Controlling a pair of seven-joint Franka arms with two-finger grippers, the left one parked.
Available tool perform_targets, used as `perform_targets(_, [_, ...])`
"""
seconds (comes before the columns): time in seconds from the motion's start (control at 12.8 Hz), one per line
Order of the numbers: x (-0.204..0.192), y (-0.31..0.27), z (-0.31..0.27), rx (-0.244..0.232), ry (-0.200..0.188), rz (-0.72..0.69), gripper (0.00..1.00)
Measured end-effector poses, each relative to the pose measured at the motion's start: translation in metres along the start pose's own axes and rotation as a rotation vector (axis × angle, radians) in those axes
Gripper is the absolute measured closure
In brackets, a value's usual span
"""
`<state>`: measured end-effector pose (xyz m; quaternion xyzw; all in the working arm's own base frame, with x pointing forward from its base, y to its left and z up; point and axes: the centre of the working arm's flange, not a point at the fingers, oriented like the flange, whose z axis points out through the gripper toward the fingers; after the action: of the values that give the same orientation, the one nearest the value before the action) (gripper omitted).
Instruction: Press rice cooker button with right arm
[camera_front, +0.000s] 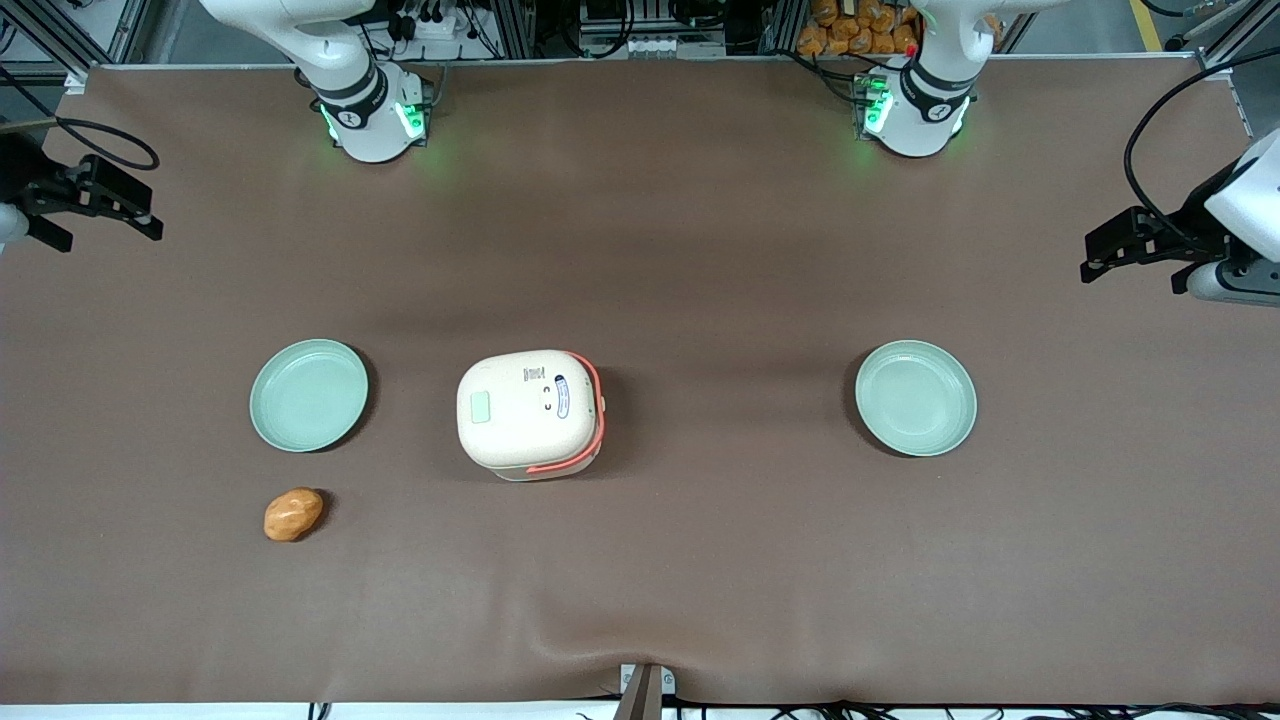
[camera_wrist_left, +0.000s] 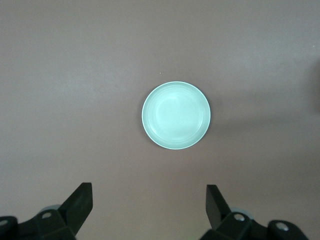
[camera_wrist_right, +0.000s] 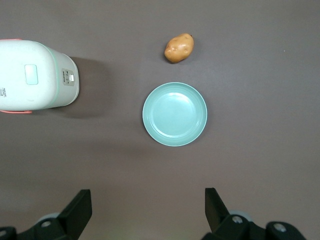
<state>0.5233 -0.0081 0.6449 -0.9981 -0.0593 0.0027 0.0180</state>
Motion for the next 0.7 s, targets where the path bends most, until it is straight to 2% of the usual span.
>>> perform_targets(0.31, [0.006, -0.026, 0.001, -0.002, 0.002, -0.046, 0.0])
perform_targets(0.7, [0.007, -0.029, -0.002, -0.003, 0.008, -0.052, 0.0])
